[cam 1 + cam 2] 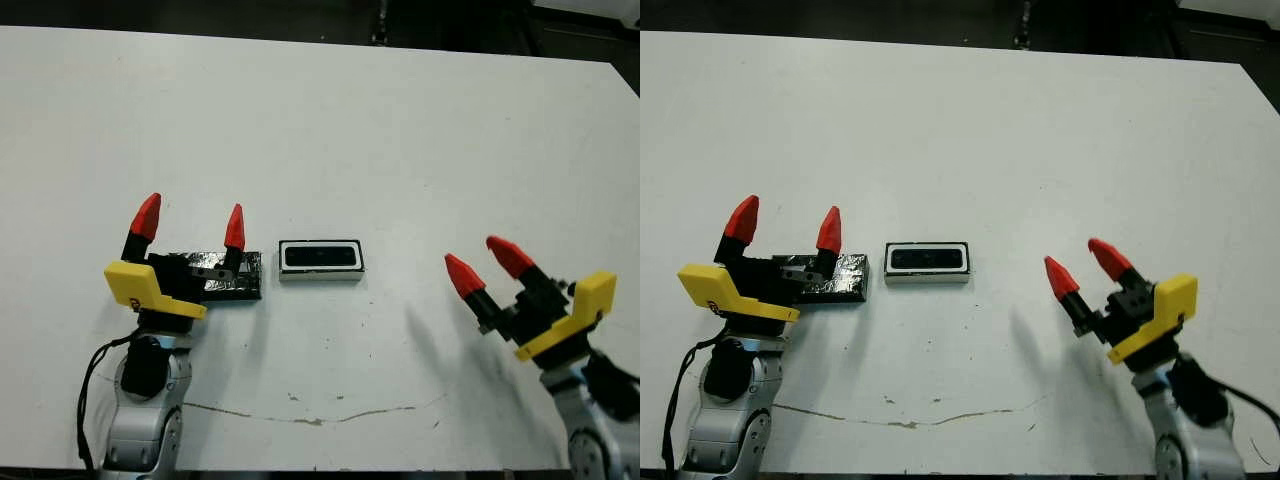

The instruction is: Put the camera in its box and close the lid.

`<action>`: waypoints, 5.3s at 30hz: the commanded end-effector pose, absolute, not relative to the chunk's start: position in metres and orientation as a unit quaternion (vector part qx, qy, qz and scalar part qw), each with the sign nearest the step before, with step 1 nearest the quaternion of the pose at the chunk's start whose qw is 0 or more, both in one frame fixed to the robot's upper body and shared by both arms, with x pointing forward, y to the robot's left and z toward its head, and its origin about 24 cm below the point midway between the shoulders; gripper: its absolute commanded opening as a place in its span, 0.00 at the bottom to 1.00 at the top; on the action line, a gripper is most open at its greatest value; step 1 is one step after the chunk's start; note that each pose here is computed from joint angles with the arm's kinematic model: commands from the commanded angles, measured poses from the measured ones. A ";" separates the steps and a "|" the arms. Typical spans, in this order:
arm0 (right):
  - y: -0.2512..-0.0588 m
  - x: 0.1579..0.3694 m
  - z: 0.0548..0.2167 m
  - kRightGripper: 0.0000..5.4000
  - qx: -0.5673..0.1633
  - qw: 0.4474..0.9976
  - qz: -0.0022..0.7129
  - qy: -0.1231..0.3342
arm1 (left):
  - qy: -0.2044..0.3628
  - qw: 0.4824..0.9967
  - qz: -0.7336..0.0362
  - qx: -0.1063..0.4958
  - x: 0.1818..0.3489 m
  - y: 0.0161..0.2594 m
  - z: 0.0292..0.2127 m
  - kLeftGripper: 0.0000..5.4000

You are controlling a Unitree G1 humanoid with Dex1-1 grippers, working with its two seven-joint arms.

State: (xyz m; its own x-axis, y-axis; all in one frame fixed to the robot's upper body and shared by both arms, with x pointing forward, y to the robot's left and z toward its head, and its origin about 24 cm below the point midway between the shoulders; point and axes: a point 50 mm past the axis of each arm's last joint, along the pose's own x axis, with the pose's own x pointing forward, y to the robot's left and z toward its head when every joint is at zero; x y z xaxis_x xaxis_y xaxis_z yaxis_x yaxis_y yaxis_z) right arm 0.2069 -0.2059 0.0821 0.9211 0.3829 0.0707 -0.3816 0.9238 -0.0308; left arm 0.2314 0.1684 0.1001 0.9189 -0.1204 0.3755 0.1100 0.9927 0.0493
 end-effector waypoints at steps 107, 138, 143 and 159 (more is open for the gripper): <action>-0.193 0.210 0.071 0.00 0.001 0.996 0.066 -0.065 | 0.182 0.727 -0.604 0.270 0.291 0.268 0.131 1.00; -0.193 0.210 0.069 0.00 -0.004 0.996 0.072 -0.059 | 0.239 0.777 -0.549 0.194 0.288 0.271 0.123 0.68; -0.193 0.210 0.069 0.00 -0.004 0.996 0.073 -0.058 | 0.227 0.783 -0.553 0.175 0.288 0.272 0.118 0.59; -0.193 0.210 0.068 0.00 -0.004 0.996 0.070 -0.050 | 0.217 0.799 -0.546 0.129 0.290 0.278 0.116 0.59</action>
